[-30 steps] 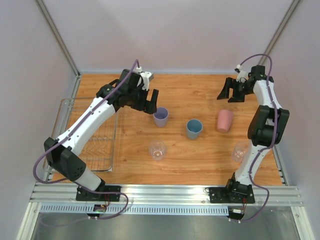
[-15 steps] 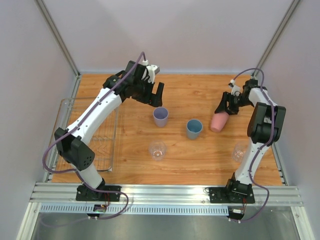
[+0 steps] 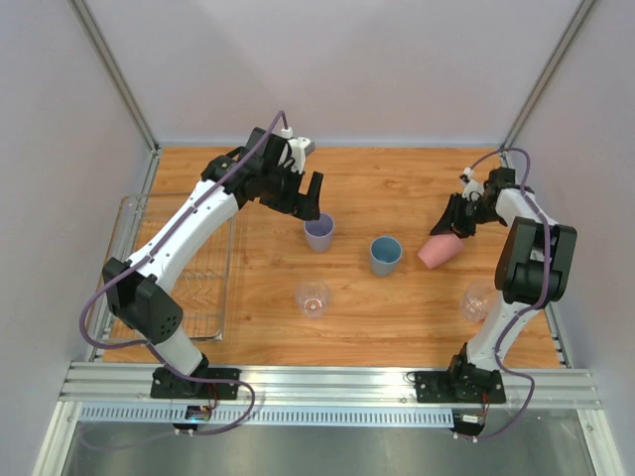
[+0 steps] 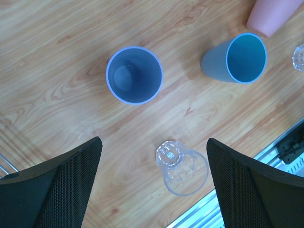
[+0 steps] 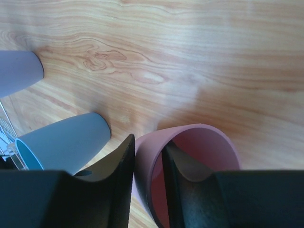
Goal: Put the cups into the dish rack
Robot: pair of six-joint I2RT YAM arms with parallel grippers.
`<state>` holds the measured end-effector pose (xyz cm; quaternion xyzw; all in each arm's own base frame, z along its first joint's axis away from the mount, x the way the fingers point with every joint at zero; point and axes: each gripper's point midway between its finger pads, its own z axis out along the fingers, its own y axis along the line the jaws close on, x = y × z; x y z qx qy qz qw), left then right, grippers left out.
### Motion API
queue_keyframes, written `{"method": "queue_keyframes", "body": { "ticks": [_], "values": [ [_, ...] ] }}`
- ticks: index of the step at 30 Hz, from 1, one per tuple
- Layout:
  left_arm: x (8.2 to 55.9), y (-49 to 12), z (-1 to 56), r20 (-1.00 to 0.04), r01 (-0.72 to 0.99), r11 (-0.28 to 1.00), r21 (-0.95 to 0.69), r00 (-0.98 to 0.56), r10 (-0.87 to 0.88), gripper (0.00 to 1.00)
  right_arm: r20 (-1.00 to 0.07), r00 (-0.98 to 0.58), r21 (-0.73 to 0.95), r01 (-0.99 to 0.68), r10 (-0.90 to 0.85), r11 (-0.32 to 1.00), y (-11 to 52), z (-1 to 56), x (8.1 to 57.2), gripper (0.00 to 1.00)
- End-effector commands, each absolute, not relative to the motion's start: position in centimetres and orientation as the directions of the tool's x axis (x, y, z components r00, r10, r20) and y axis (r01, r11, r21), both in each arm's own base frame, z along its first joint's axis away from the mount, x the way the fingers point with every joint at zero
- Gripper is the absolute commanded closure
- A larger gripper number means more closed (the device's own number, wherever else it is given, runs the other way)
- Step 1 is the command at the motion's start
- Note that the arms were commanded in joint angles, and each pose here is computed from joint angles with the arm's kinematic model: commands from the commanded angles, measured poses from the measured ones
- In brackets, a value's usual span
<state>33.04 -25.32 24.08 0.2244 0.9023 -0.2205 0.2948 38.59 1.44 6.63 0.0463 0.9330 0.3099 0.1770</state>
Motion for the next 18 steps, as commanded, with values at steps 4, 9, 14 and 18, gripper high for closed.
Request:
{"method": "queue_keyframes", "body": {
  "ticks": [4,9,14,18],
  "values": [
    [32.0,-25.0,25.9,-0.676,0.566,0.779,-0.269,-0.687,0.266,0.0,-0.338,-0.879,0.491,0.139,0.335,0.86,-0.7,8.8,38.4,1.0],
    [31.9,-24.9,26.3,-0.688,0.574,0.776,-0.261,-0.675,0.267,0.0,-0.405,-0.851,0.454,0.13,0.335,0.881,0.2,12.9,38.7,1.0],
    [32.1,-24.0,26.5,-0.693,0.545,0.807,-0.227,-0.673,0.259,0.0,-0.565,-0.795,0.186,0.137,0.22,0.973,0.6,17.5,40.1,0.99],
    [32.3,-22.9,25.9,-0.687,0.51,0.839,-0.189,-0.679,0.258,0.0,-0.597,-0.789,0.065,0.133,0.145,0.989,2.4,17.9,40.1,0.99]
  ]
}}
